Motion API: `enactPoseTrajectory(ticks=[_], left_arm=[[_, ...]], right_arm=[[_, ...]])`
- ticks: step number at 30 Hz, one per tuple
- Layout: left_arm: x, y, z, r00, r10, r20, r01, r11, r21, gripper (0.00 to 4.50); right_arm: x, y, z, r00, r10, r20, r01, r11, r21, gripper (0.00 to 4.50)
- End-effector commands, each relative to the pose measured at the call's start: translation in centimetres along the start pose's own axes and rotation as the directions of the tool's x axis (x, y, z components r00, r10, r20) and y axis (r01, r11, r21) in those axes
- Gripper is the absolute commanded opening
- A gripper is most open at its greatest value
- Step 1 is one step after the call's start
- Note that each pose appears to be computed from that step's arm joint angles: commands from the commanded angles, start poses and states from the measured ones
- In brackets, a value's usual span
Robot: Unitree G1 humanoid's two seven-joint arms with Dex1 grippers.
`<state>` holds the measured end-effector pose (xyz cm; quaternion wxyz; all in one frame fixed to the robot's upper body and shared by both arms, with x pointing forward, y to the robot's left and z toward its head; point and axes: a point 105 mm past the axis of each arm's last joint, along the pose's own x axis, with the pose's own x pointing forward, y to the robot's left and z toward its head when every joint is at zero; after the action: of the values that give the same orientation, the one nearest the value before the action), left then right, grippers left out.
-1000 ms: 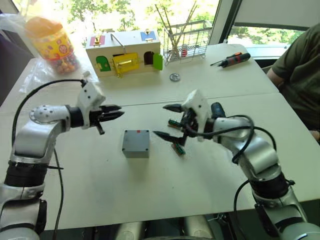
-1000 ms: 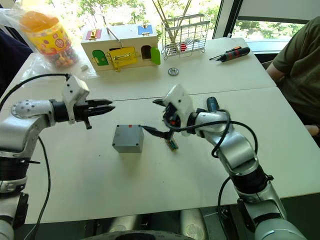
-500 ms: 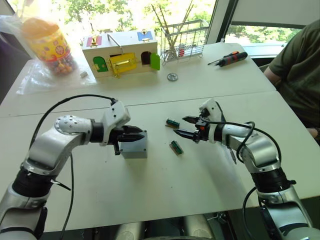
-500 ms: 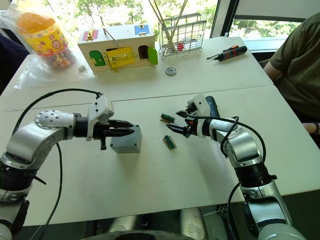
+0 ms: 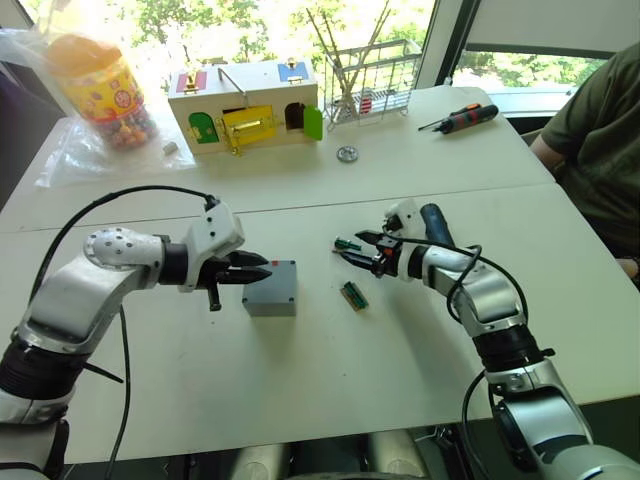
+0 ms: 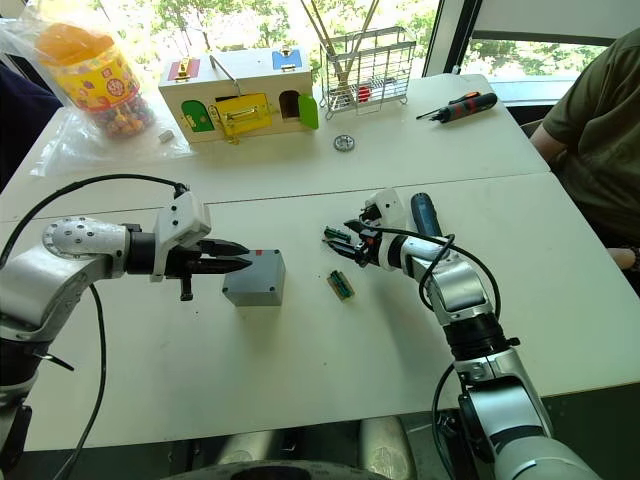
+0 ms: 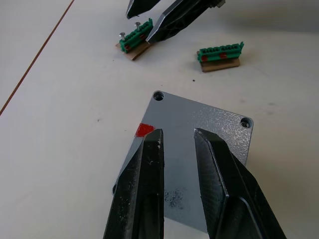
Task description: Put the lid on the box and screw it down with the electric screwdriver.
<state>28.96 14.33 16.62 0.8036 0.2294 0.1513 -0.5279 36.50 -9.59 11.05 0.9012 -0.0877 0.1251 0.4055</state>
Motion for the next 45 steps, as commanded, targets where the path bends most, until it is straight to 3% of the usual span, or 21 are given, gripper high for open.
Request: enactPoseTrajectory(ticks=[1,4,7,12,20,36,40,45], left_arm=[[-0.3,0.4,0.6,1.0,0.027,0.015,-0.028,0.999,0.039,0.94],[0.0,0.8,0.1,0.999,0.045,0.006,-0.046,0.998,0.036,0.94],[0.2,0.9,-0.1,0.999,0.046,0.005,-0.046,0.998,0.033,0.94],[0.3,0.8,0.0,0.999,0.045,0.01,-0.046,0.998,0.032,0.94],[0.2,1.3,0.1,0.998,0.062,0.019,-0.063,0.997,0.033,0.94],[0.3,1.6,0.1,0.996,0.076,0.037,-0.077,0.997,0.023,0.94],[-1.8,2.5,-0.4,0.994,0.106,0.006,-0.106,0.994,-0.004,0.94],[-3.0,2.5,-0.9,0.995,0.101,-0.024,-0.102,0.995,-0.021,0.94]], right_arm=[[-0.1,-0.4,1.8,0.998,-0.013,0.056,0.015,0.999,-0.032,3.09],[0.0,-0.4,1.9,0.998,-0.014,0.059,0.015,0.999,-0.028,3.09],[0.1,-0.3,1.9,0.998,-0.014,0.06,0.015,1.0,-0.027,2.29],[0.2,-0.3,1.8,0.998,-0.016,0.057,0.018,0.999,-0.032,0.07],[0.1,-0.6,1.7,0.998,-0.035,0.05,0.038,0.997,-0.073,0.07],[-1.6,0.1,6.1,0.987,-0.032,0.158,0.043,0.997,-0.071,0.07],[-1.7,3.9,8.8,0.968,0.136,0.212,-0.119,0.989,-0.091,0.07],[-1.1,6.9,8.8,0.948,0.244,0.202,-0.231,0.969,-0.088,0.07]])
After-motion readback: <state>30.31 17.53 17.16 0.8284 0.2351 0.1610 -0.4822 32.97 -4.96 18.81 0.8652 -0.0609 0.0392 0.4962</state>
